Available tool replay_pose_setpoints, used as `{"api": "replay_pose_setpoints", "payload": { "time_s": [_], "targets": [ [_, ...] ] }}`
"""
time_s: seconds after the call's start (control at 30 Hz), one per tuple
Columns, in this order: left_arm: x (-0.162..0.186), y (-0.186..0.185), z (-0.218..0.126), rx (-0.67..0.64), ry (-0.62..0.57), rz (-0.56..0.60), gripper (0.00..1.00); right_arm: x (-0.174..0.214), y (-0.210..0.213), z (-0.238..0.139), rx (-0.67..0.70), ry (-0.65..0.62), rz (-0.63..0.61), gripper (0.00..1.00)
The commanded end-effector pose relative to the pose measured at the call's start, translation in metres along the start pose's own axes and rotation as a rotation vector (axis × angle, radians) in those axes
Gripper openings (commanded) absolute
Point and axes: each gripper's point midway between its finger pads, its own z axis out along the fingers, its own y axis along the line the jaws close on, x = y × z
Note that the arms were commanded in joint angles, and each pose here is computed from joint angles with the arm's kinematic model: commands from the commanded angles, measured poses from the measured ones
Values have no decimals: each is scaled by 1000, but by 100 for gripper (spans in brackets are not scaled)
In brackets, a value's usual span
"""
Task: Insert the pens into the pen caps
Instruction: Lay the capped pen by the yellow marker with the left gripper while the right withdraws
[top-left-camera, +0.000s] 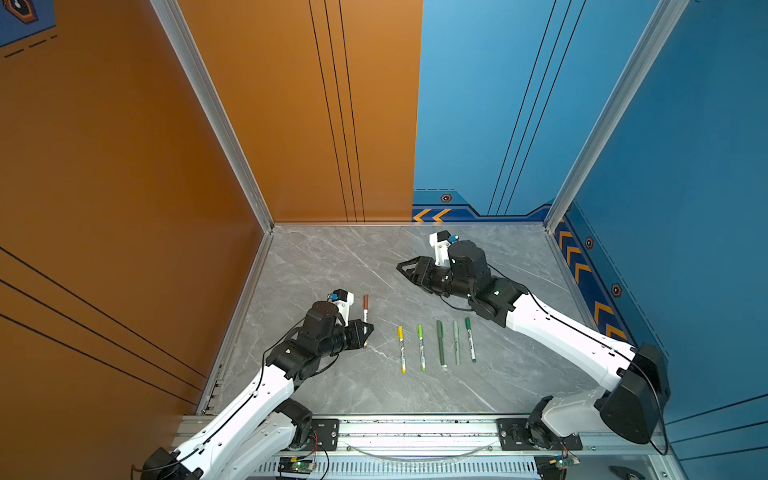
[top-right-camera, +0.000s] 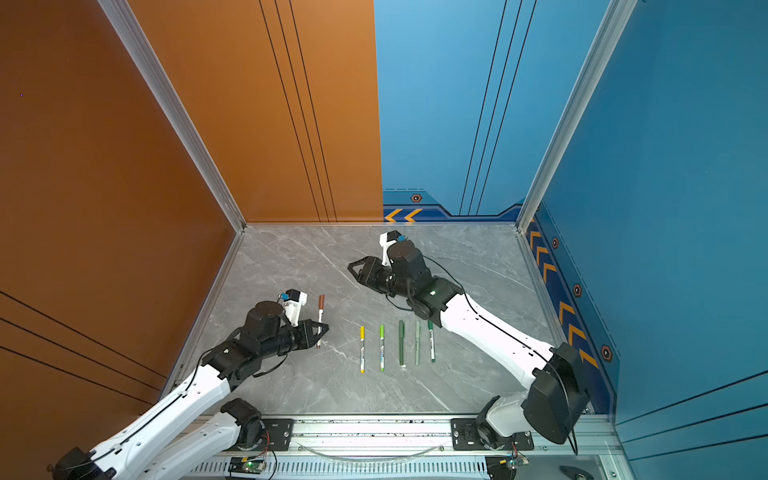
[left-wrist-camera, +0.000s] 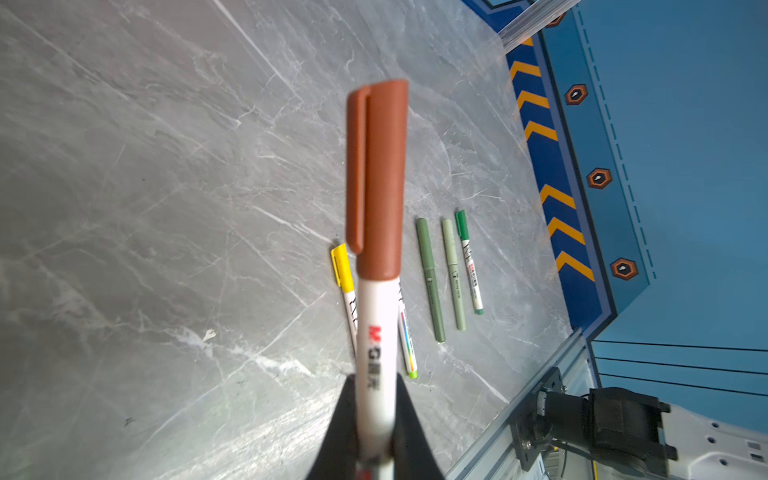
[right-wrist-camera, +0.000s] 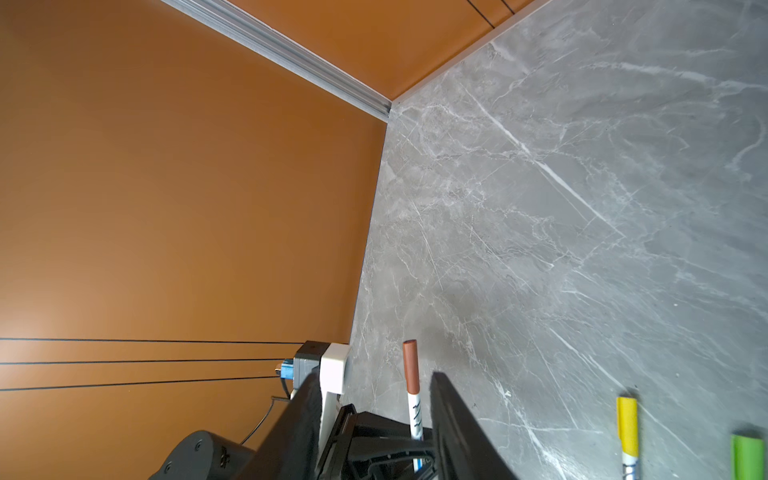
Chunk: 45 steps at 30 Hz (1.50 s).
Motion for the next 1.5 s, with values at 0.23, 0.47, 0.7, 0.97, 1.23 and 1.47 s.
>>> {"api": "replay_pose_setpoints", "payload": {
  "time_s": [0.23,0.47,0.7,0.97,1.23,1.47],
  "targets": [
    [56,35,36,-237,164,-2,0,20,-64,-40,128,-42,19,45],
    [79,50,50,-338,194,-28,0,8,-76,-55,143,-82,35,45],
    [84,54,57,-376,212,-22,1,7,-76,-58,141,-86,34,44],
    [85,54,66,-388,230,-9,11,7,-81,-63,146,-100,40,44],
    [88,57,72,-404,246,0,21,6,-86,-71,153,-116,49,44],
    [89,59,76,-414,254,6,22,5,-89,-76,154,-129,53,43]
  ]
}}
